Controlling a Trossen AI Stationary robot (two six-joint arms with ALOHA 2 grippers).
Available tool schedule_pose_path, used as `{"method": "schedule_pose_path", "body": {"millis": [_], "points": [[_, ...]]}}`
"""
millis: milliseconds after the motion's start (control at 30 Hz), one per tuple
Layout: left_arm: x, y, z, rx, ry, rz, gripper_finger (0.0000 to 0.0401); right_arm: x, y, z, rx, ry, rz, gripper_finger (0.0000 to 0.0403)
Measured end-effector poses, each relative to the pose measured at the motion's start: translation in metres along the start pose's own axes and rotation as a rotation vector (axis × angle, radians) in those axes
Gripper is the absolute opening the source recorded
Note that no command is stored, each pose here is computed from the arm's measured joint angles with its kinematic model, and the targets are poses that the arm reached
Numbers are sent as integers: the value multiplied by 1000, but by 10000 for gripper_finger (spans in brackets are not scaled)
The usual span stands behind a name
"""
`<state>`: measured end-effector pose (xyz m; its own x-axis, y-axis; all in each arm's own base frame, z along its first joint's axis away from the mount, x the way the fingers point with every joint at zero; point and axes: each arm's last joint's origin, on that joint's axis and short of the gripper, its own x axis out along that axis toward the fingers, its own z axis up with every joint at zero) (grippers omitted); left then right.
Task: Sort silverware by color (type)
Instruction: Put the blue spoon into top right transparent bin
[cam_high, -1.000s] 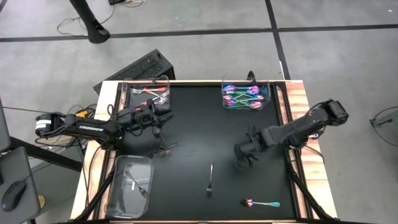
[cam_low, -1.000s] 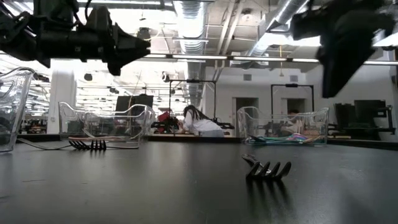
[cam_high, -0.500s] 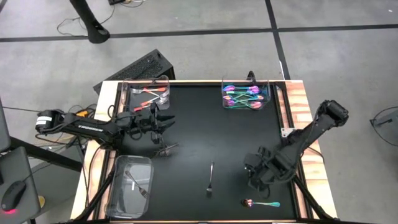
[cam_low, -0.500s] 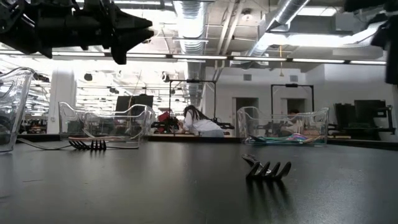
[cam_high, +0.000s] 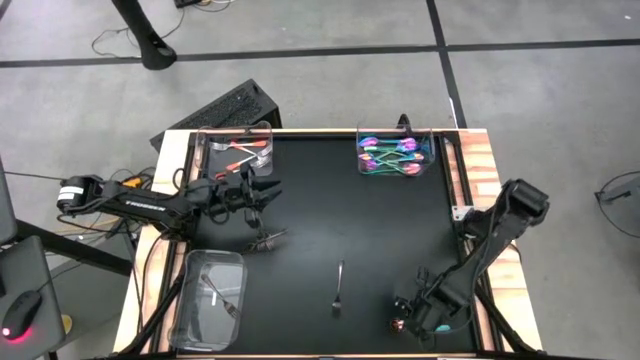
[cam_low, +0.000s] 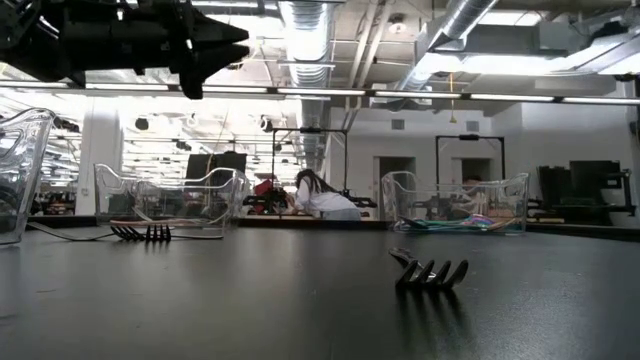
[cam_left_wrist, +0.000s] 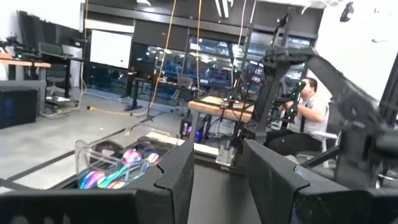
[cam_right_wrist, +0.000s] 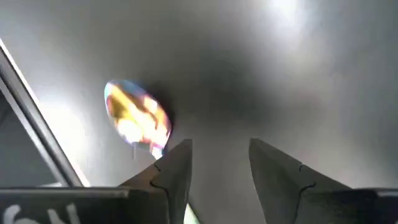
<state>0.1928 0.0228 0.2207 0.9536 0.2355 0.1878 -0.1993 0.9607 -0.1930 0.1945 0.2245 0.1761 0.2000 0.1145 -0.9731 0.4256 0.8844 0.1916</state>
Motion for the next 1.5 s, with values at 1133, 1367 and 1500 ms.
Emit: {"method": "schedule_pose_path", "body": {"millis": [1133,1367,1500], "points": [[12,-8,19,-70,-28,-79,126,-21,21,-17,7,110,-115,123],[14,-7,14,-59,42,-64,126,-32,34,-9,-13,21,-56,123],[14,-7,15,-58,35,-56,126,-31,34,-11,1,79,-36,123]]}}
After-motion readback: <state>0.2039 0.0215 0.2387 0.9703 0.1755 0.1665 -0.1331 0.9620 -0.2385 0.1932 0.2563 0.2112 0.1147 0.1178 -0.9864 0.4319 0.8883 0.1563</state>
